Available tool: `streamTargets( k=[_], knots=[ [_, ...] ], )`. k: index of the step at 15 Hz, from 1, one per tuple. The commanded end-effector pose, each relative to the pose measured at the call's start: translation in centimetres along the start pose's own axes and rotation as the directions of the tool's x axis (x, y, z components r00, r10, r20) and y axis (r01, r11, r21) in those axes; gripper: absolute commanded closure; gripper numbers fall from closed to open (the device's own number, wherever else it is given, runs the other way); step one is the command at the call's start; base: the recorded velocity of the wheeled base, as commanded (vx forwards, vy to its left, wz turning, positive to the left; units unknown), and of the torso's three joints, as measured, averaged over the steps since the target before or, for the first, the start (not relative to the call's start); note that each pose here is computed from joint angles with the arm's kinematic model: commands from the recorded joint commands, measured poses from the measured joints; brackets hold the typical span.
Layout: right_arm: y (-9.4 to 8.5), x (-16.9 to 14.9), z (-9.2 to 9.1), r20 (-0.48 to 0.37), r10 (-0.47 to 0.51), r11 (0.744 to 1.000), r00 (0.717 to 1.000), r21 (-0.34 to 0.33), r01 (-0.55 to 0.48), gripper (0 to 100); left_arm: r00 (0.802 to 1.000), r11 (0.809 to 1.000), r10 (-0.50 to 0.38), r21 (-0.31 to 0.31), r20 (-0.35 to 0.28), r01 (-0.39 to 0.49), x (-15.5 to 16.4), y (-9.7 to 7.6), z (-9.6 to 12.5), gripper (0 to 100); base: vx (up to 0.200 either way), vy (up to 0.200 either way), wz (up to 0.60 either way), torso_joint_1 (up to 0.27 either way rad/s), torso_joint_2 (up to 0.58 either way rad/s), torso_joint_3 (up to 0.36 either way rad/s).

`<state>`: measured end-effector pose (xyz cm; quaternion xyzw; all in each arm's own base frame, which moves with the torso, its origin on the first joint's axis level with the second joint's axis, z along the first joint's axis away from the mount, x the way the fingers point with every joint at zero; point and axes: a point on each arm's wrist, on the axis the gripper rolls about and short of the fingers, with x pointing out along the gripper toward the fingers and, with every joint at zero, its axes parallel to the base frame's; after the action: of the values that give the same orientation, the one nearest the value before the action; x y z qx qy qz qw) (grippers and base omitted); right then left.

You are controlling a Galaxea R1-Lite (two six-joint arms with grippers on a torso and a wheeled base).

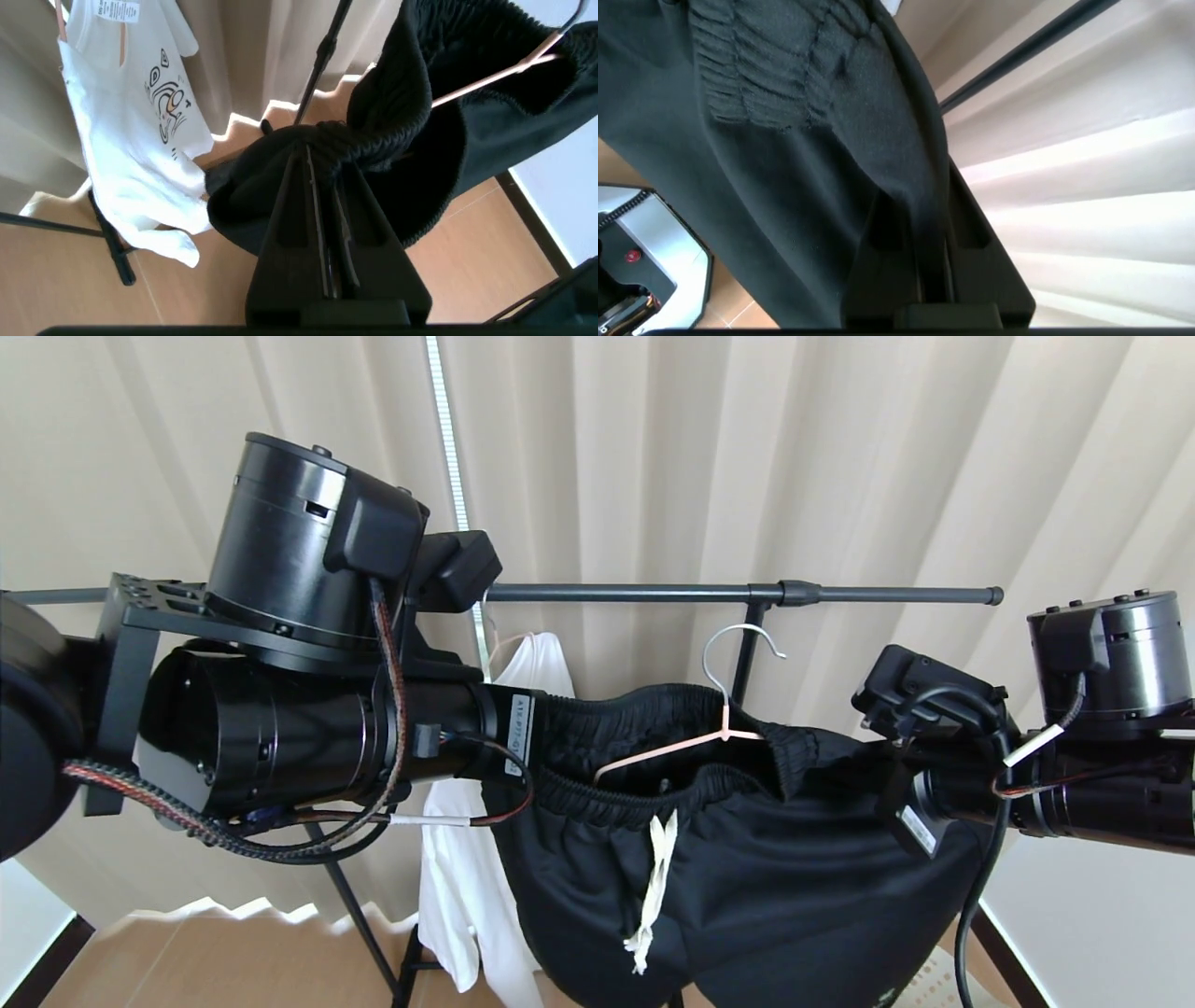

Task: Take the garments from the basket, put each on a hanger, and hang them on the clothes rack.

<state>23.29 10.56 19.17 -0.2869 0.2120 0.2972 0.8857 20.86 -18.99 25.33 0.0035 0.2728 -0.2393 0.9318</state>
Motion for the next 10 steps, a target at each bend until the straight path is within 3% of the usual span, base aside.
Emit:
streamTargets(
  k=[1,7,10],
  knots=[
    [0.0,0.1,0.1,0.012,-0.005,1.0,1.0,-0.001,0.005,100,1.0,1.0,-0.002,-0.001,0.008,0.002,-0.1,-0.1,0.3,100,0.0,0.0,0.0,0.0,0.0,0.0],
    [0.4,1.6,0.3,0.043,-0.001,1.0,0.999,-0.004,0.002,100,0.999,1.0,-0.021,0.014,-0.042,0.021,0.2,-1.0,-0.5,100,0.0,0.0,0.0,0.0,0.0,0.0],
    [0.9,1.7,1.0,0.079,0.008,0.999,0.997,0.049,-0.012,100,0.998,1.0,-0.017,0.006,-0.063,0.018,0.8,-1.2,-0.8,100,0.0,0.0,0.0,0.0,0.0,0.0]
  ],
)
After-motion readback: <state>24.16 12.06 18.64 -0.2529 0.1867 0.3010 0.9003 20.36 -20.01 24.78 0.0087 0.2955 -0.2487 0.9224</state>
